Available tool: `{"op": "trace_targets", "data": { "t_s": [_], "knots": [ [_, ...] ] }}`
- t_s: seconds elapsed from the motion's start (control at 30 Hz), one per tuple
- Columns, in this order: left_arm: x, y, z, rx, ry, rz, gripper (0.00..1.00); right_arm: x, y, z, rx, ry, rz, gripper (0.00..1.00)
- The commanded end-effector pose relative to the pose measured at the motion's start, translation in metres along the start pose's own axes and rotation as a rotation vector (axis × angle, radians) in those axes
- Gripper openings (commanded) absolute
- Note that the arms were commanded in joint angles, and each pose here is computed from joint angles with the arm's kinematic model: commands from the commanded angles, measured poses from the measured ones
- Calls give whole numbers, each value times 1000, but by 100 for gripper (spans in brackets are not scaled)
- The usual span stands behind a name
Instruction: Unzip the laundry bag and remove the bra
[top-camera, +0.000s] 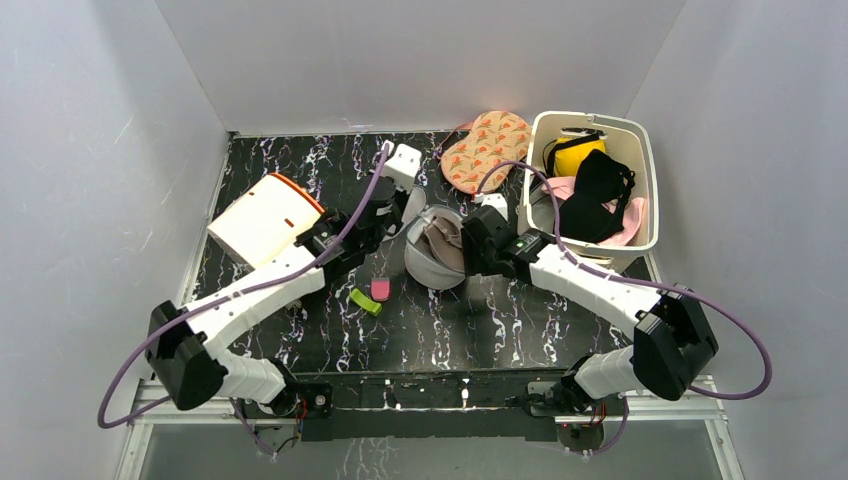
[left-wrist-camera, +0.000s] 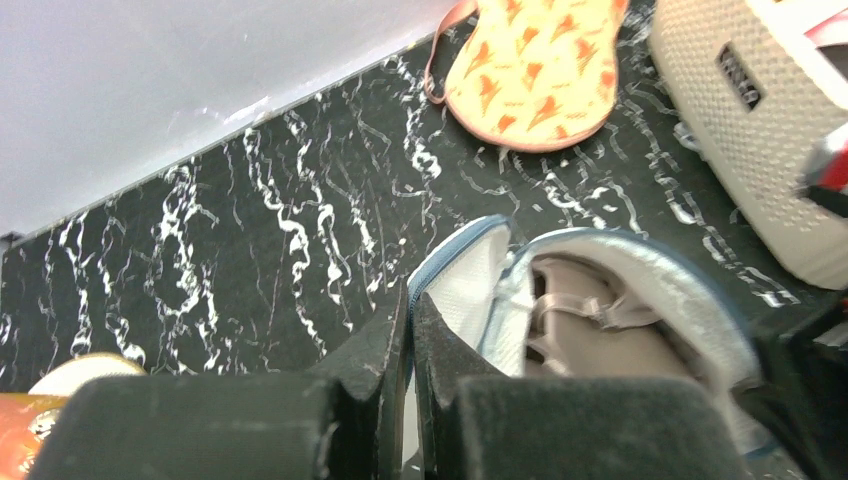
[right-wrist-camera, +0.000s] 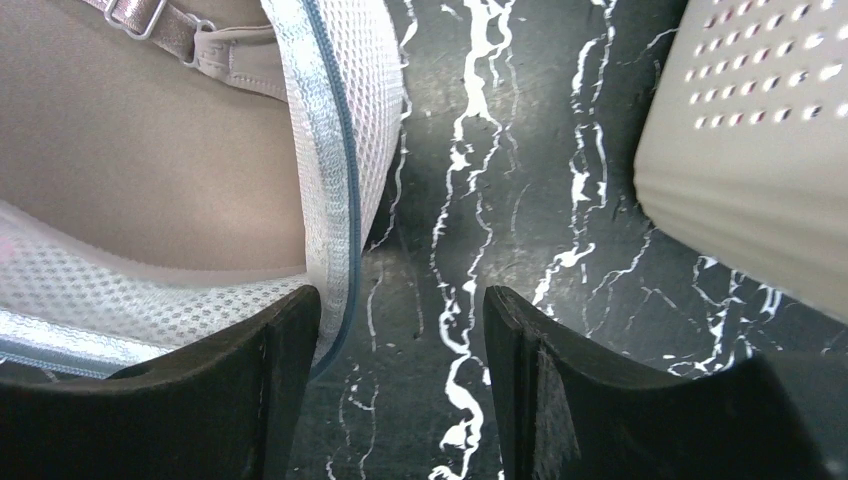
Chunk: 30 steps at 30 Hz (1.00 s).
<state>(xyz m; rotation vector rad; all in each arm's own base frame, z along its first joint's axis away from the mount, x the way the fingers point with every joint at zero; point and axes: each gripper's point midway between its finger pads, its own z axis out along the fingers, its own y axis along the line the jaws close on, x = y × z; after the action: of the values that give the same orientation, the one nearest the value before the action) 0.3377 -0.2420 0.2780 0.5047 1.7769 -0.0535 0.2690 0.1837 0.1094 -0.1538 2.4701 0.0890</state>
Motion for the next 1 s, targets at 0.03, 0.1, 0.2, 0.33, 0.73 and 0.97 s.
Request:
{"op": "trace_targets", "data": {
  "t_s": [0.03, 0.1, 0.2, 0.33, 0.73, 0.97],
  "knots": [
    [10, 24, 14, -65, 86, -66, 0, -26, 4, 2, -66, -58, -57, 54],
    [20, 25, 23, -61, 126, -66, 0, -25, 7, 4, -84, -61, -58, 54],
    [32, 30, 31, -96, 180, -57, 12, -24, 4, 6, -68, -60, -58, 54],
    [36, 31, 34, -107, 201, -42, 44, -26, 7, 2, -91, -51, -77, 54],
    [21, 24, 21, -19, 111, -56, 98, -65, 24, -24, -172, -133, -161, 81],
    [-2, 31, 1, -3, 3, -91, 98, -101, 42, -40, -234, -207, -165, 94]
  ]
}}
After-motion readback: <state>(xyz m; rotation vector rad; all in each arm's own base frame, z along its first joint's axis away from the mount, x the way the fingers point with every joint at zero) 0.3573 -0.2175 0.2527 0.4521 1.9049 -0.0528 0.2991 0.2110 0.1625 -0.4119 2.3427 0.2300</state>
